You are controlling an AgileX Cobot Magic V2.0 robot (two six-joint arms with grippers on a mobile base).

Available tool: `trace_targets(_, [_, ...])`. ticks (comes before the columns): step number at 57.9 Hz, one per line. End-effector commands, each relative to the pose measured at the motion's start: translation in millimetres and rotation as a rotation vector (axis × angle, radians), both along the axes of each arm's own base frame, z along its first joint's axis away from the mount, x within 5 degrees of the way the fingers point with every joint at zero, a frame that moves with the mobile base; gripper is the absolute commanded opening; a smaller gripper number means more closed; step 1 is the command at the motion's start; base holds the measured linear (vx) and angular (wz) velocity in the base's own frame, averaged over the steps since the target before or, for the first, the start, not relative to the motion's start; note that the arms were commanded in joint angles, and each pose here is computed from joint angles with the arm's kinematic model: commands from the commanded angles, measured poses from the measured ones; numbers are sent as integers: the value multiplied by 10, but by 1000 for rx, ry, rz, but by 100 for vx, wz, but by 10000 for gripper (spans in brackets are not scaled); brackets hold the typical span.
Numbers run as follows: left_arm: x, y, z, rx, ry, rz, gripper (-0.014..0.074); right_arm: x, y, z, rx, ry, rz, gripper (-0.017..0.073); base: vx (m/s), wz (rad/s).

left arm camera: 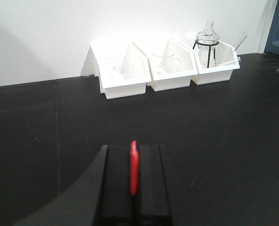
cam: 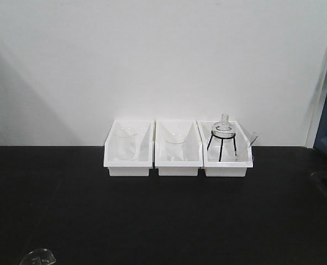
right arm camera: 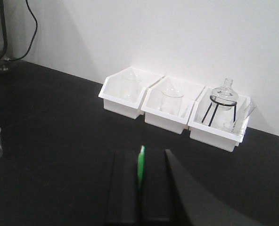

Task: Sort red and green spoons into left cabinet
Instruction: 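Back away from the bench holding both spoons and turn toward the room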

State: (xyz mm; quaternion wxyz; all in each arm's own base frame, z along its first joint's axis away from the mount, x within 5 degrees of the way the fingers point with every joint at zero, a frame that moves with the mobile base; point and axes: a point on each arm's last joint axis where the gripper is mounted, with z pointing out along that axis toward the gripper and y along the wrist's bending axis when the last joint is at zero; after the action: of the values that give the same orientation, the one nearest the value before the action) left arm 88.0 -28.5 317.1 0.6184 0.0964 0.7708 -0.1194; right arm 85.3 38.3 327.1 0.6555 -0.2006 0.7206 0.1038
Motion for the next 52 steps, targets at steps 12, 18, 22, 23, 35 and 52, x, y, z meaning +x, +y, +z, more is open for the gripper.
trace_targets(12, [2, -1, 157, -43, -95, 3, -6, 14, -29, 130, 32, -62, -36, -3, 0, 0])
trace_targets(18, [2, -1, 157, -43, -95, 3, -6, 14, -29, 130, 32, -62, -36, -3, 0, 0])
trace_targets(22, [2, -1, 157, -43, -95, 3, -6, 14, -29, 130, 32, -62, -36, -3, 0, 0])
trace_targets(23, [2, -1, 157, -43, -95, 3, -6, 14, -29, 130, 32, -62, -36, -3, 0, 0])
trace_targets(35, [2, -1, 157, -43, -95, 3, -6, 14, -29, 130, 32, -62, -36, -3, 0, 0])
trace_targets(52, [2, -1, 157, -43, -95, 3, -6, 14, -29, 130, 32, -62, -36, -3, -3, 0])
